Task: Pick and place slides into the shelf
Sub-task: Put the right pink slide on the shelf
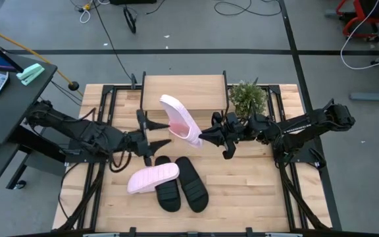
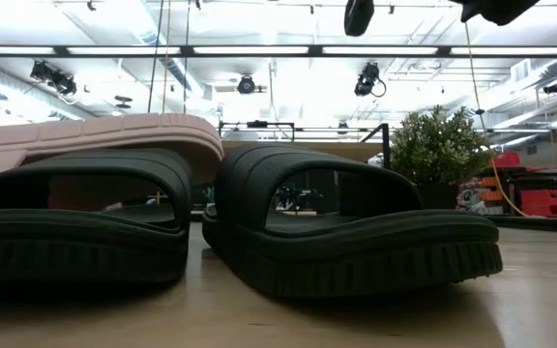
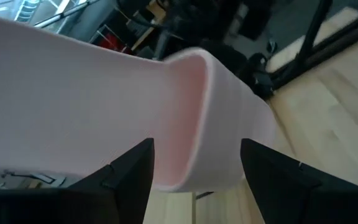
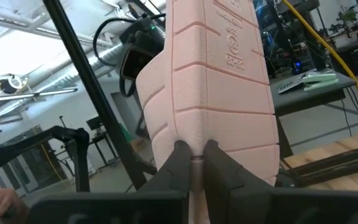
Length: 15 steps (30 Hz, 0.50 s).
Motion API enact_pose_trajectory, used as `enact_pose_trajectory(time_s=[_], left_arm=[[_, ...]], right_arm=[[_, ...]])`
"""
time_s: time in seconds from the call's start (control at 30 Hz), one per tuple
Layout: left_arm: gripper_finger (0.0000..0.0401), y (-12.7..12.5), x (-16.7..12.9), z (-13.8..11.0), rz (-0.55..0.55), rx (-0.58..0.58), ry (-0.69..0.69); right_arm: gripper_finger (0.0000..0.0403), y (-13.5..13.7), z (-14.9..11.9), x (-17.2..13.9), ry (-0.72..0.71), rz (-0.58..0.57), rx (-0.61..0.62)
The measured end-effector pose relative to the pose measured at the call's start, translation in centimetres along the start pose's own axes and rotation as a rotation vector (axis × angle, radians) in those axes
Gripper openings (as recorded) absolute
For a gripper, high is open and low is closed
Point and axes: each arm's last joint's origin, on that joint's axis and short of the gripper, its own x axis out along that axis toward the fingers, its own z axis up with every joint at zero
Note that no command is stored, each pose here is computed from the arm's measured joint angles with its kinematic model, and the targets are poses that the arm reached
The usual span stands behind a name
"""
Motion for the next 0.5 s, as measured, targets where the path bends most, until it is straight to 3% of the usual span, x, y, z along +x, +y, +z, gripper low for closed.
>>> enact_pose_trajectory(time_s=[0.5], left_arm=[[0.0227,-1.4,3.0,-0.4,0.036,0.064,0.045]], right_arm=[[0.0022,0.2,0.3,0.5,0.027,-0.003,-0.005]])
